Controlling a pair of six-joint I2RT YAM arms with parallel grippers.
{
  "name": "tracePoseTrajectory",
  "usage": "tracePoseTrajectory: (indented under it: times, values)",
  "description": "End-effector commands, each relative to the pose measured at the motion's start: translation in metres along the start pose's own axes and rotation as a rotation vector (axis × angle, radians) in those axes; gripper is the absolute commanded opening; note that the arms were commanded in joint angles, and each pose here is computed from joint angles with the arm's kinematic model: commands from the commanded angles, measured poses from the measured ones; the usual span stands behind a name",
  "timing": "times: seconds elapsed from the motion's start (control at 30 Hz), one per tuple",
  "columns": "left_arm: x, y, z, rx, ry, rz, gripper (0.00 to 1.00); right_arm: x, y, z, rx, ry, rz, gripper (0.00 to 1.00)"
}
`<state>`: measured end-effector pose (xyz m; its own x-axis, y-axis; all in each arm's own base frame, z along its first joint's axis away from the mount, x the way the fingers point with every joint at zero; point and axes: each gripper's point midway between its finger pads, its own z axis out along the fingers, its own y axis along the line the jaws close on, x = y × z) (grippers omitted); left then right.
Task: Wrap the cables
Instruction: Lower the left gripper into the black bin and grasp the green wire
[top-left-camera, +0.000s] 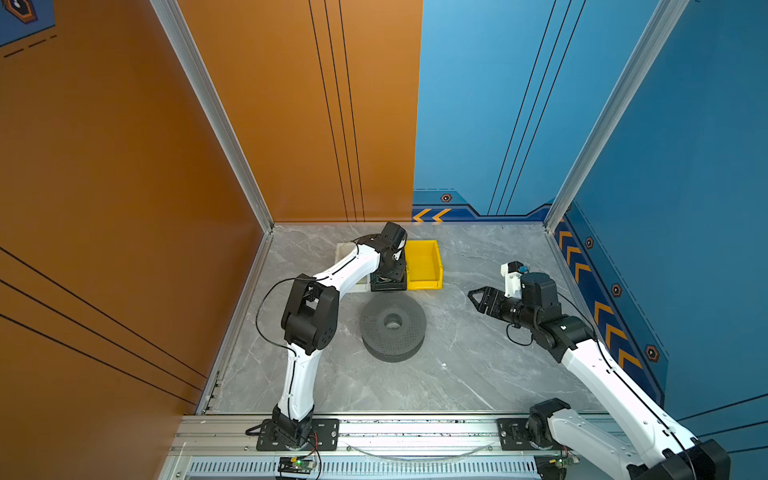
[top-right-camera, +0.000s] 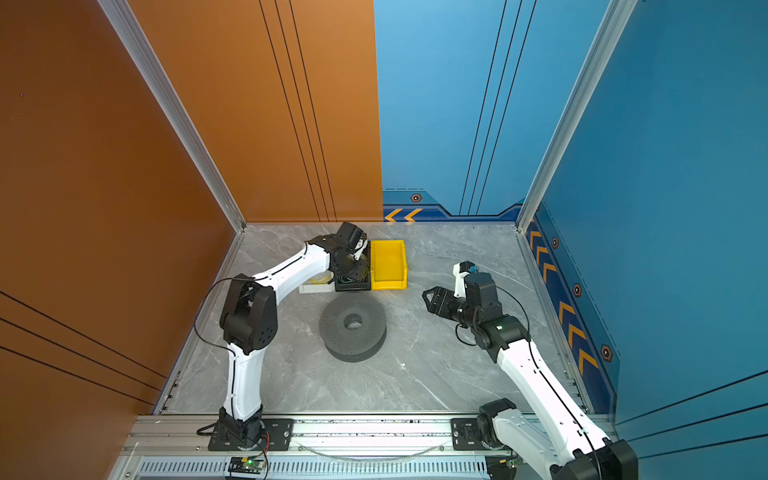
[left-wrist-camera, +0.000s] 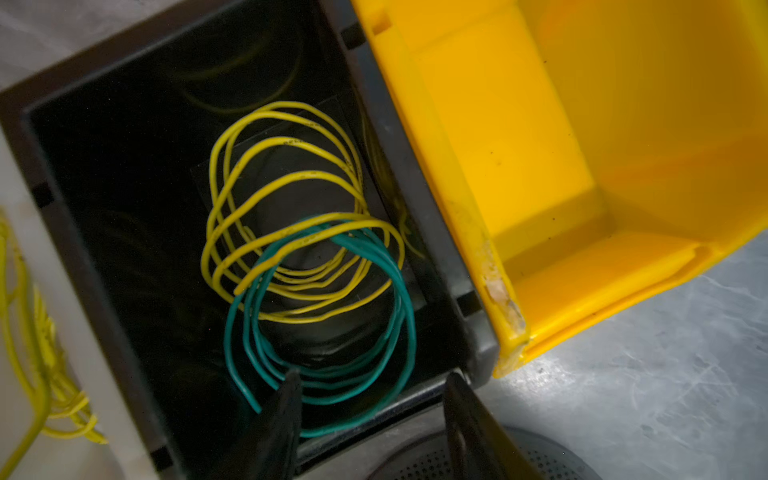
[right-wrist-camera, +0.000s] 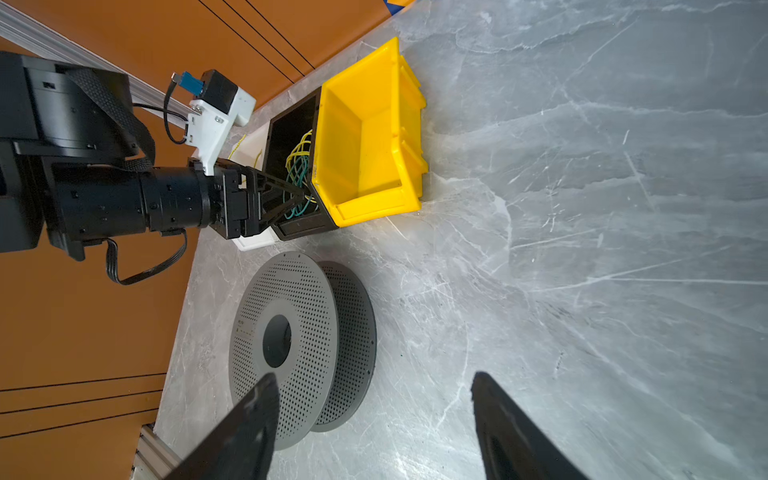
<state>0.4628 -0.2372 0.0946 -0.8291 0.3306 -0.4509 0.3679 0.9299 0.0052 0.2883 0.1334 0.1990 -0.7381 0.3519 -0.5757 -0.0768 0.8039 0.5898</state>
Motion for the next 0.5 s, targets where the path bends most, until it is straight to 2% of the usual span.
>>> tracePoseTrajectory:
  times: [0.0,0.1,0.33,0.47]
  values:
    - [0.001,0.007,0.008,-0.045,0.030,0.024,0.55,0.006,-0.005,-0.003,-0.001,0.018,-0.006,0.74]
    - [-0.001,0.006,0.014,-0.041,0.036,0.028,0.54,0.006,-0.008,-0.003,0.002,0.017,0.003,0.73]
    - [-0.001,0.007,0.025,-0.048,0.052,0.032,0.44,0.006,-0.016,-0.002,0.018,0.017,0.015,0.73]
    - [0.000,0.011,0.026,-0.059,0.053,0.023,0.30,0.005,-0.018,-0.001,0.025,0.015,0.020,0.72]
